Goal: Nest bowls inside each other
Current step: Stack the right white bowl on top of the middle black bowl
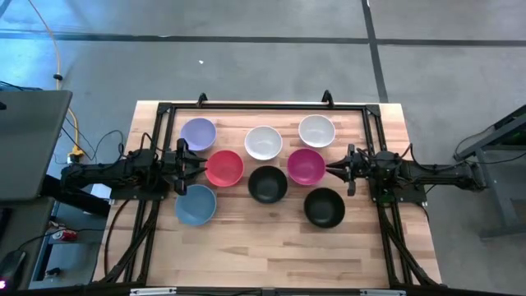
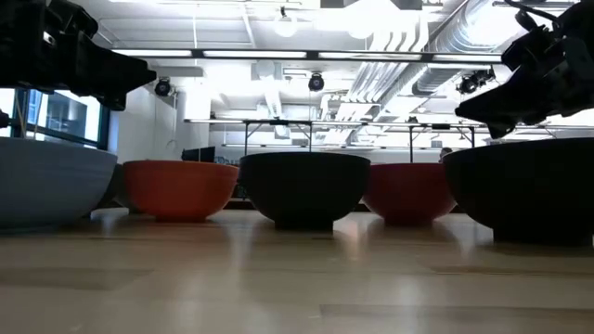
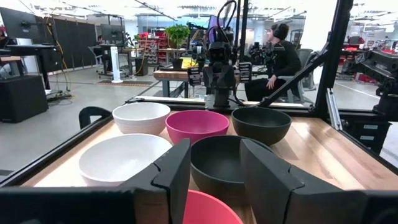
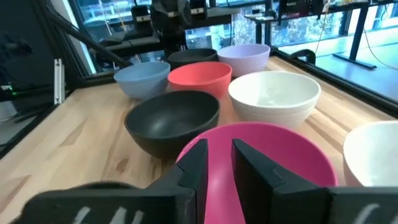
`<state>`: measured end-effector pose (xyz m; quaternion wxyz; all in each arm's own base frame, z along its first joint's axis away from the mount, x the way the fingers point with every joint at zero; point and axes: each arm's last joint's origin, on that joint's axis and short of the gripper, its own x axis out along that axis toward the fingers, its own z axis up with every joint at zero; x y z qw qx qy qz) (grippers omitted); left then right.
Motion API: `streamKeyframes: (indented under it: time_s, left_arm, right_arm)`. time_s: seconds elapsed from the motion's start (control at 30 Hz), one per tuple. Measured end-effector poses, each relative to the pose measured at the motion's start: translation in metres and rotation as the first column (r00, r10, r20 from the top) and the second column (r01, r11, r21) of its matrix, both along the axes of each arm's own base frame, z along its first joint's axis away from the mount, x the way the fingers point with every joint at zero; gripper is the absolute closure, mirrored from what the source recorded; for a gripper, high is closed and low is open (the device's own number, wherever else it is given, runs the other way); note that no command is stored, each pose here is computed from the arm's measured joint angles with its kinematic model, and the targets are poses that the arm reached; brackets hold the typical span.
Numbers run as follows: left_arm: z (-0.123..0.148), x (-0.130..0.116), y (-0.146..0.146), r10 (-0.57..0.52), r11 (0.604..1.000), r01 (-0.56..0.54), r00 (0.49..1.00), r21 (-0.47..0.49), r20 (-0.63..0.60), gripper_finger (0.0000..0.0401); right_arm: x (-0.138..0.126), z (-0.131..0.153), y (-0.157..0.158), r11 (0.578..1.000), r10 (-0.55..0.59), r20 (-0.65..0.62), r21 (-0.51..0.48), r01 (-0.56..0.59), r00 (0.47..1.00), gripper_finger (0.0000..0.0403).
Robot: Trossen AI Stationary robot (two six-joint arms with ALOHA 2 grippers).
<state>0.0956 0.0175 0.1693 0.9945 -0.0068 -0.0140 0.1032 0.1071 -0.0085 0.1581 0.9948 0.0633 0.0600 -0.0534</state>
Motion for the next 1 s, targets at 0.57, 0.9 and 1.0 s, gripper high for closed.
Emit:
streamKeyframes:
  time_s: [0.57, 0.9, 1.0]
  left_arm:
    - [0.001, 0.0, 0.0, -0.002, 0.997, 0.004, 1.0, -0.075, 0.027, 0.0274]
    - [0.005, 0.0, 0.0, -0.002, 0.998, 0.007, 0.998, -0.068, 0.071, 0.0274]
    - [0.005, 0.0, 0.0, -0.002, 0.998, 0.007, 0.998, -0.068, 0.07, 0.0274]
  right_arm:
    - [-0.019, 0.123, -0.024, 0.877, -0.453, -0.015, 0.171, 0.449, 0.891, 0.0338]
    - [0.02, 0.178, -0.054, 0.854, -0.389, -0.429, 0.165, 0.494, 0.815, 0.0338]
    - [0.031, 0.184, -0.069, 0.826, -0.388, -0.578, 0.127, 0.548, 0.718, 0.0338]
